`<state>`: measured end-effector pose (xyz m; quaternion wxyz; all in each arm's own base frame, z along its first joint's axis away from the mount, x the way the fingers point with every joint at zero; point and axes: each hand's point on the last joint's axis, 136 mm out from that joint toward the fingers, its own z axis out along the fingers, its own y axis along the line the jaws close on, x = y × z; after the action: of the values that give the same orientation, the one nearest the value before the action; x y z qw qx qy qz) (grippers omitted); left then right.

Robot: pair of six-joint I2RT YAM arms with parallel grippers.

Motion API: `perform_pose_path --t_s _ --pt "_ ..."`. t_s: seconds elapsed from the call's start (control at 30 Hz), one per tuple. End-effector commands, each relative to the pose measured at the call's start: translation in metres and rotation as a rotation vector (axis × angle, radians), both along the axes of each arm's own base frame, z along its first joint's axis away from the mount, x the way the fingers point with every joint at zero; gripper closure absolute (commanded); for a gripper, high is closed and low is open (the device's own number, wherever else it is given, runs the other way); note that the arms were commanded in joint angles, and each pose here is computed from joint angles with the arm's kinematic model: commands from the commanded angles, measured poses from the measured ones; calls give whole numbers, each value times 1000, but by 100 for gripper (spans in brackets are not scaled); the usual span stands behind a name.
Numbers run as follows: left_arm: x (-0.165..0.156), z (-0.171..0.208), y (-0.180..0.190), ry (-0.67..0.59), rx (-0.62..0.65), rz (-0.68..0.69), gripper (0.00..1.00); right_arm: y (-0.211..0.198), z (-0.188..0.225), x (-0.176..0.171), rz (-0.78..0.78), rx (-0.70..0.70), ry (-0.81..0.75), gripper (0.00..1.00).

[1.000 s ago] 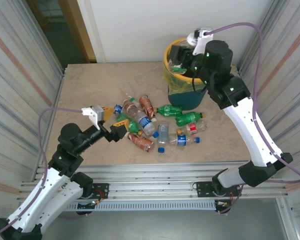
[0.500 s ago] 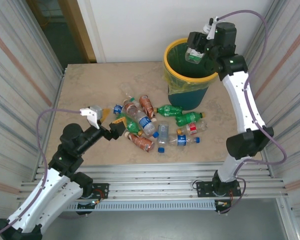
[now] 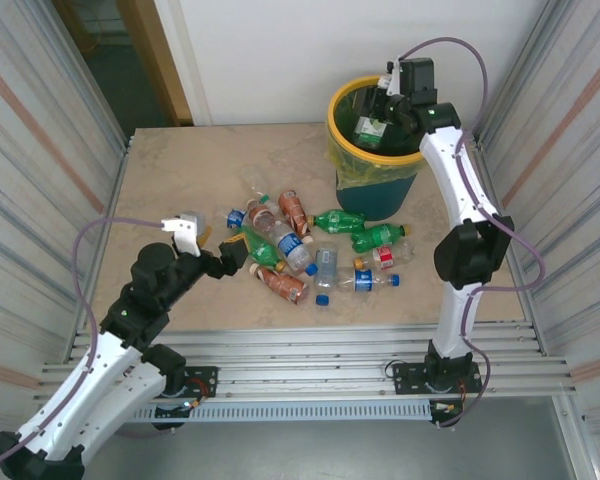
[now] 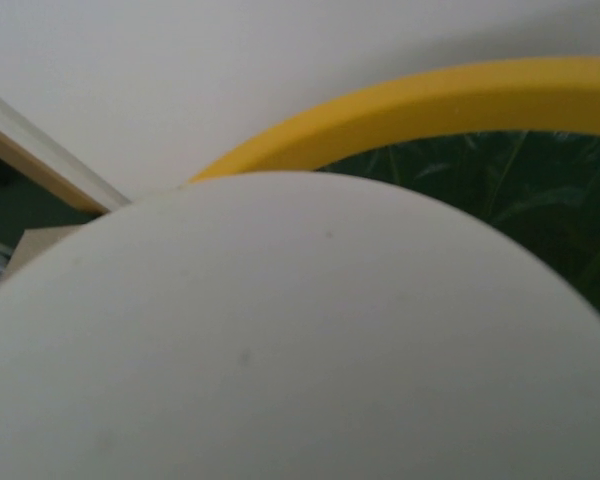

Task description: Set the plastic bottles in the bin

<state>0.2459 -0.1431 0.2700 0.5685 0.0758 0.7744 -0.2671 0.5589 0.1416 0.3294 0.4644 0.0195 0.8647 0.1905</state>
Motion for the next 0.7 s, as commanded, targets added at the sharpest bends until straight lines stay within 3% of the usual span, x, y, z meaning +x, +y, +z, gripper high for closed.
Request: perform_pose_path --t_s 0.0,0.37,0.57,0.67 --pt "1 6 4 -4 -15 30 1 5 -4 2 30 23 25 64" --pt "9 -8 7 82 21 74 1 5 -23 4 36 17 79 29" --pt "11 -19 7 134 34 87 1 2 -8 1 28 5 57 15" --pt "12 -24 8 150 41 94 1 0 -3 -1 23 1 47 13"
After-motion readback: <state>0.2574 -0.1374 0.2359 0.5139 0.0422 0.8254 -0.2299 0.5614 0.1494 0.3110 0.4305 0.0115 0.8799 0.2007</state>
